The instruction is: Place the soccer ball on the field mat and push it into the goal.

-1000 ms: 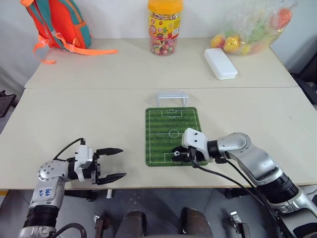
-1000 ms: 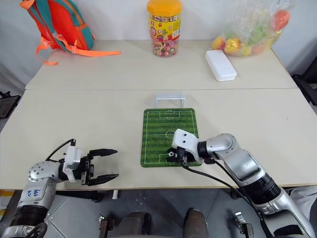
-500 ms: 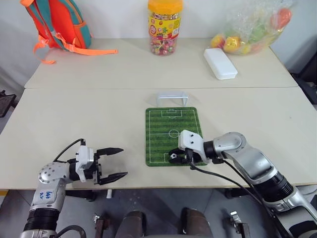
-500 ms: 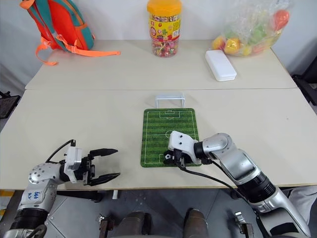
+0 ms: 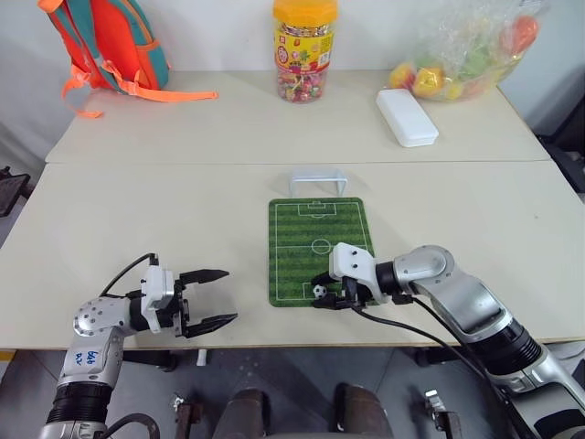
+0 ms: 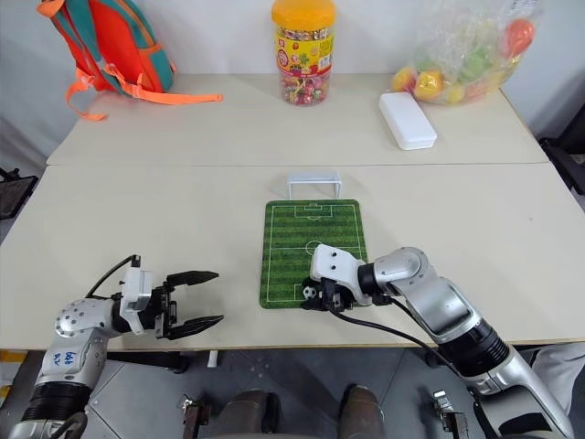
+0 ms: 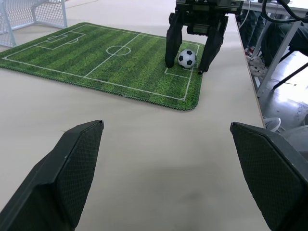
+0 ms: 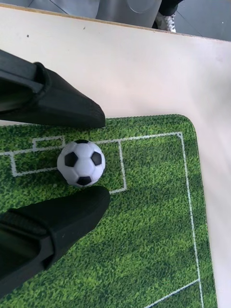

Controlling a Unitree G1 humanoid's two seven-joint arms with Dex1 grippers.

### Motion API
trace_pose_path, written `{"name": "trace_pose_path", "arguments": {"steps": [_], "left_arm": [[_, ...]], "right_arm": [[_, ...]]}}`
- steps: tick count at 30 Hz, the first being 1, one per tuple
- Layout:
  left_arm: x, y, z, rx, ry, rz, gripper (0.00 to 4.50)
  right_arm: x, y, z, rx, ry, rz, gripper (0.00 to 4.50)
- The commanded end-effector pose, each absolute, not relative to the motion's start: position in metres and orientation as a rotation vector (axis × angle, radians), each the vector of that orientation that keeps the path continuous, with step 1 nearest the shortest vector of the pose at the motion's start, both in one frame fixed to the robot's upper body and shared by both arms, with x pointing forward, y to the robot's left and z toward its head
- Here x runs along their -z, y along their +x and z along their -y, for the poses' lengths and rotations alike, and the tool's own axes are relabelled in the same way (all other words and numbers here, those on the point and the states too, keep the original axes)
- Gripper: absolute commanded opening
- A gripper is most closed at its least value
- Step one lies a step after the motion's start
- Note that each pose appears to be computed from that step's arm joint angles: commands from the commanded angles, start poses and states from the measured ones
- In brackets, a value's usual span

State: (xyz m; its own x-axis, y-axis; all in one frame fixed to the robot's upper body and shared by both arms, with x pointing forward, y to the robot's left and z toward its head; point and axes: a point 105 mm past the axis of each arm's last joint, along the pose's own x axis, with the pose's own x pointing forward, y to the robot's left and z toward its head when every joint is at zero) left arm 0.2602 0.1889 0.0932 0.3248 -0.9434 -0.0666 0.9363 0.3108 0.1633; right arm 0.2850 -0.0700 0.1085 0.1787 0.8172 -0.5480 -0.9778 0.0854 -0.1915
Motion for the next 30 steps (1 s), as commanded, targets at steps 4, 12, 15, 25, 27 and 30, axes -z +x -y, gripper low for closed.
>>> {"name": "trace_pose_path", "arguments": {"steps": [4, 12, 15, 25, 27, 30], "left_arm": [[-0.102, 0.263, -0.190, 1.239, 0.188, 0.075, 4.50], [-0.101, 0.265, -0.187, 1.249, 0.182, 0.077, 4.50], [-0.102, 0.266, -0.185, 1.259, 0.180, 0.080, 4.50], [-0.105, 0.257, -0.179, 1.372, 0.166, 0.092, 4.50], [-0.105, 0.254, -0.178, 1.400, 0.167, 0.092, 4.50], [-0.106, 0.253, -0.178, 1.418, 0.172, 0.086, 4.50]], "right_arm": [[-0.135, 0.282, 0.067, -1.397, -0.602, -0.236, 2.18], [-0.164, 0.271, 0.059, -1.455, -0.618, -0.155, 2.18], [-0.175, 0.269, 0.058, -1.454, -0.616, -0.117, 2.18], [-0.133, 0.249, 0.074, -1.479, -0.642, -0.243, 0.05], [-0.128, 0.248, 0.072, -1.486, -0.637, -0.249, 0.05], [-0.124, 0.252, 0.067, -1.485, -0.618, -0.249, 0.05]]}}
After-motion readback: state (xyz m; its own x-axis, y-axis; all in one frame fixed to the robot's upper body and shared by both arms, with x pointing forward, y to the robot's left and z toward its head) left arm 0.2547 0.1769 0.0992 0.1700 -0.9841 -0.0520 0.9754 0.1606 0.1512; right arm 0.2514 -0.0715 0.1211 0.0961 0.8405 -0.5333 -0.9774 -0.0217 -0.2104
